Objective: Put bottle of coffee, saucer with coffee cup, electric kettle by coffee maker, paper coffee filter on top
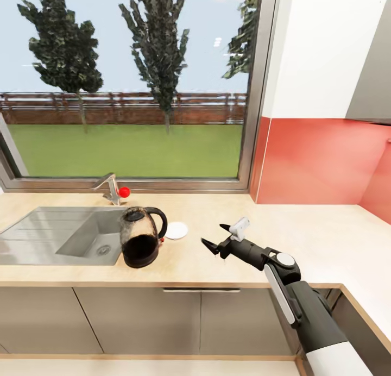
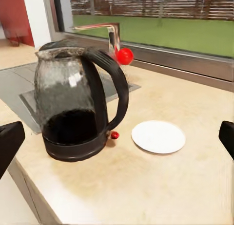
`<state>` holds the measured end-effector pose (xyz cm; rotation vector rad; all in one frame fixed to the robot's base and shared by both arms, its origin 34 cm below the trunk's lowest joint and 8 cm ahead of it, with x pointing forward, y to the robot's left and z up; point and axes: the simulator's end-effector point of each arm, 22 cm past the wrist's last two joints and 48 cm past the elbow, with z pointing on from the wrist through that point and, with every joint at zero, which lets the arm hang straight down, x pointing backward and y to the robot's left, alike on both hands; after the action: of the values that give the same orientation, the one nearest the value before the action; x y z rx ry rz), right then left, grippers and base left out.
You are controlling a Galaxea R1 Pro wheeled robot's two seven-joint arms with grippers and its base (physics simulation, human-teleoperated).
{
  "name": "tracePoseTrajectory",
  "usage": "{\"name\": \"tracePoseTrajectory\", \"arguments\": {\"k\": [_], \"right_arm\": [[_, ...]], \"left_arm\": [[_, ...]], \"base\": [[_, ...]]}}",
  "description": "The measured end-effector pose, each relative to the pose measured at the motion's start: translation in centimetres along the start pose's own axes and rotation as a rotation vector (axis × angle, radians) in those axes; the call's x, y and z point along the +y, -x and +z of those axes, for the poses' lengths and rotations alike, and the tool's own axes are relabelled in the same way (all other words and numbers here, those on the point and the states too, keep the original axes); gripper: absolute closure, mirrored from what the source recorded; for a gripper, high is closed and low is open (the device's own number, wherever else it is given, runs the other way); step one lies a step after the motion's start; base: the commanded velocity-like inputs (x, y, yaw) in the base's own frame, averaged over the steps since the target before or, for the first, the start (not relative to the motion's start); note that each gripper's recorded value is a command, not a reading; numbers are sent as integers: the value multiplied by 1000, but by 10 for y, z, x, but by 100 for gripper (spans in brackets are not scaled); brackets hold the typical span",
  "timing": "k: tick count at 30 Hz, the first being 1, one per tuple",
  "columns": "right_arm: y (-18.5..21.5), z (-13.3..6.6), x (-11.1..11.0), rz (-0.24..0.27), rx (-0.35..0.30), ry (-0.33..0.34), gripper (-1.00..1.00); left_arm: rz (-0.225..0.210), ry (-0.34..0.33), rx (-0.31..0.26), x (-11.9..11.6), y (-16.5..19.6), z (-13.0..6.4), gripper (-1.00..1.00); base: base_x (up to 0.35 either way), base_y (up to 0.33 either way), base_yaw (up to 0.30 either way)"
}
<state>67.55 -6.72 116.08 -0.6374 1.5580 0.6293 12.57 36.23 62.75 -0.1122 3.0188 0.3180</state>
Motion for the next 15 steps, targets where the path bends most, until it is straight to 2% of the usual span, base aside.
{"name": "tracePoseTrajectory", "arguments": {"k": [6,15], "right_arm": [[-1,0,0,0,2,0,-100],[-23,2,-5,33,42,-5,-100]], "left_arm": [[-1,-3,1,-3,0,0,-100],[1,-4,1,-4,0,0,-100]], "base": [[281,0,0],[15,0,233]]}}
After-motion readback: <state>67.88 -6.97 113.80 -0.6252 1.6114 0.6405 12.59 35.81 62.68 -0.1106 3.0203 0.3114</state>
